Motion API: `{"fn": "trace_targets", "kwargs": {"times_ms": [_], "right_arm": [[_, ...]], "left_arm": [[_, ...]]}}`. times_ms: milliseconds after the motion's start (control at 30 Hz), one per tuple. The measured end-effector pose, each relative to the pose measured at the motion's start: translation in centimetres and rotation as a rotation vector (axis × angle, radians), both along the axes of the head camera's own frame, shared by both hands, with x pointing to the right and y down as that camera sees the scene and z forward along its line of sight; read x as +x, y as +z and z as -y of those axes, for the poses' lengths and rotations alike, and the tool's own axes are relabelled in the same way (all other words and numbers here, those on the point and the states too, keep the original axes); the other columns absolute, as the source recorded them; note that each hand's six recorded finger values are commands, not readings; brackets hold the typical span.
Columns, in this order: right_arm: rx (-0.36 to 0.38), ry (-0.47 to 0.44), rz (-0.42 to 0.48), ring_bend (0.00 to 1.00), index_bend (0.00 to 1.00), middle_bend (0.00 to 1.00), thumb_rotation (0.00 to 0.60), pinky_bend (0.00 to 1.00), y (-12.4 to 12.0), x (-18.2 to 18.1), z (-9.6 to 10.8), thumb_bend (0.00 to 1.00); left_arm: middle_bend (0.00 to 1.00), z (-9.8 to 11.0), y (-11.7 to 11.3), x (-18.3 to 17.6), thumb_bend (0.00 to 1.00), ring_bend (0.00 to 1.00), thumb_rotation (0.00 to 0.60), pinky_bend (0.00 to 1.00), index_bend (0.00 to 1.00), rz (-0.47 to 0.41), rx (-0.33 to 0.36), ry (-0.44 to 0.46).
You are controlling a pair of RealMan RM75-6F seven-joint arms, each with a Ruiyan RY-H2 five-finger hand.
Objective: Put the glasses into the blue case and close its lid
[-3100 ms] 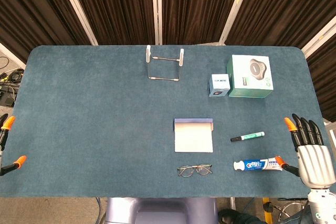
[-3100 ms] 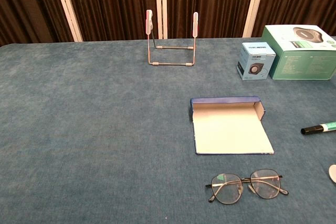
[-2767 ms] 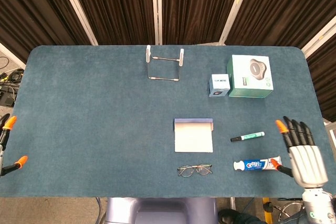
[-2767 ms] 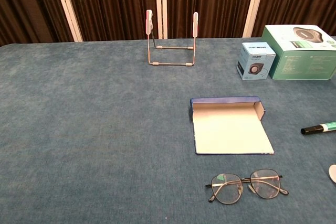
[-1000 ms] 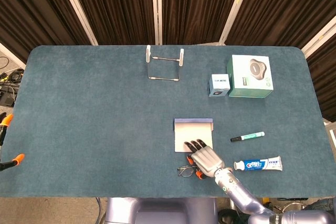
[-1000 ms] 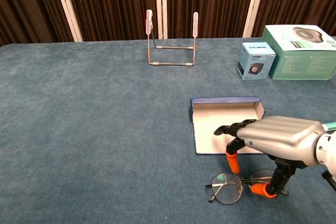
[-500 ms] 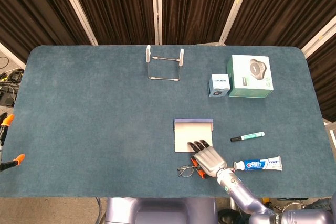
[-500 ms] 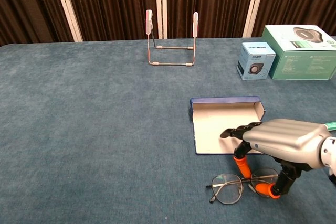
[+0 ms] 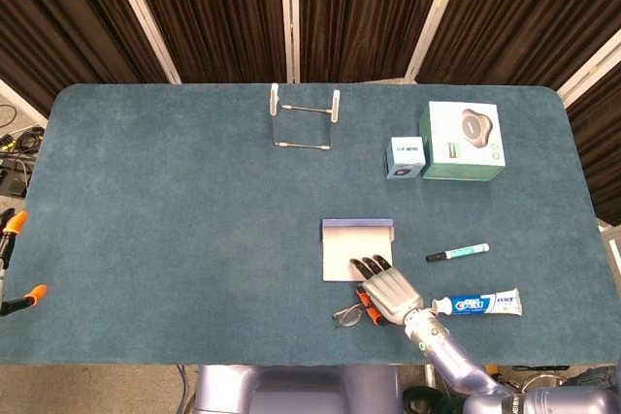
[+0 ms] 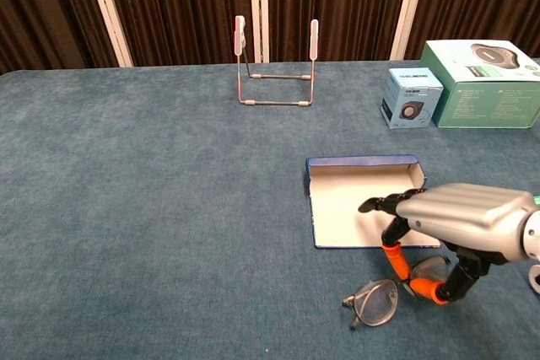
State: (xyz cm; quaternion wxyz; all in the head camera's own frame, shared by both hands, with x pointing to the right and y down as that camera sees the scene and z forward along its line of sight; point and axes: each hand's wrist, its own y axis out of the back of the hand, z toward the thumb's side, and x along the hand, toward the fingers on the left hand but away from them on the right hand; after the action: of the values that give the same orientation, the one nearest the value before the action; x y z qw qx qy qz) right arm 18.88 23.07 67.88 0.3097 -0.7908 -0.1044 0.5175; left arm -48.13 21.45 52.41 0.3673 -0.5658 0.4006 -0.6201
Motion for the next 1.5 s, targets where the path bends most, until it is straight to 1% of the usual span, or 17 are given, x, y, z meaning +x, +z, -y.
{"fn": "trace_targets", "kwargs": {"times_ms": [367,567,733,1000,1300,1400,1467,1500], "right_arm": [[0.006,0.098,0.080,0.00,0.66,0.02,0.600,0.00,-1.5,-0.5,2.2,0.40],[0.025,0.162,0.113,0.00,0.66,0.02,0.600,0.00,-1.6,-1.1,4.1,0.41],[0.049,0.189,0.104,0.00,0.66,0.02,0.600,0.00,-0.7,-1.6,5.5,0.41],[0.076,0.244,0.072,0.00,0.65,0.02,0.600,0.00,1.6,-2.5,7.9,0.41],[0.091,0.292,0.030,0.00,0.64,0.02,0.600,0.00,3.4,-2.3,9.5,0.40],[0.104,0.298,0.012,0.00,0.61,0.01,0.600,0.00,3.6,-1.9,9.9,0.40],[0.112,0.305,0.004,0.00,0.54,0.01,0.600,0.00,3.7,-1.6,10.0,0.38],[0.114,0.308,0.002,0.00,0.51,0.00,0.600,0.00,3.8,-1.5,10.1,0.35]], "left_arm": [[0.00,0.0,-0.1,-0.1,0.00,0.00,0.600,0.00,0.00,-0.005,0.005,-0.004],[0.00,0.1,-0.1,-0.2,0.00,0.00,0.600,0.00,0.00,-0.004,0.003,-0.009],[0.00,0.1,0.0,-0.3,0.00,0.00,0.600,0.00,0.00,0.000,0.002,-0.015],[0.00,0.4,0.3,-1.0,0.00,0.00,0.600,0.00,0.00,0.008,-0.008,-0.038],[0.00,0.6,0.4,-1.4,0.00,0.00,0.600,0.00,0.00,0.006,-0.010,-0.052],[0.00,0.6,0.5,-1.5,0.00,0.00,0.600,0.00,0.00,0.006,-0.012,-0.053],[0.00,0.6,0.5,-1.5,0.00,0.00,0.600,0.00,0.00,0.007,-0.011,-0.052],[0.00,0.6,0.5,-1.5,0.00,0.00,0.600,0.00,0.00,0.006,-0.011,-0.052]]}}
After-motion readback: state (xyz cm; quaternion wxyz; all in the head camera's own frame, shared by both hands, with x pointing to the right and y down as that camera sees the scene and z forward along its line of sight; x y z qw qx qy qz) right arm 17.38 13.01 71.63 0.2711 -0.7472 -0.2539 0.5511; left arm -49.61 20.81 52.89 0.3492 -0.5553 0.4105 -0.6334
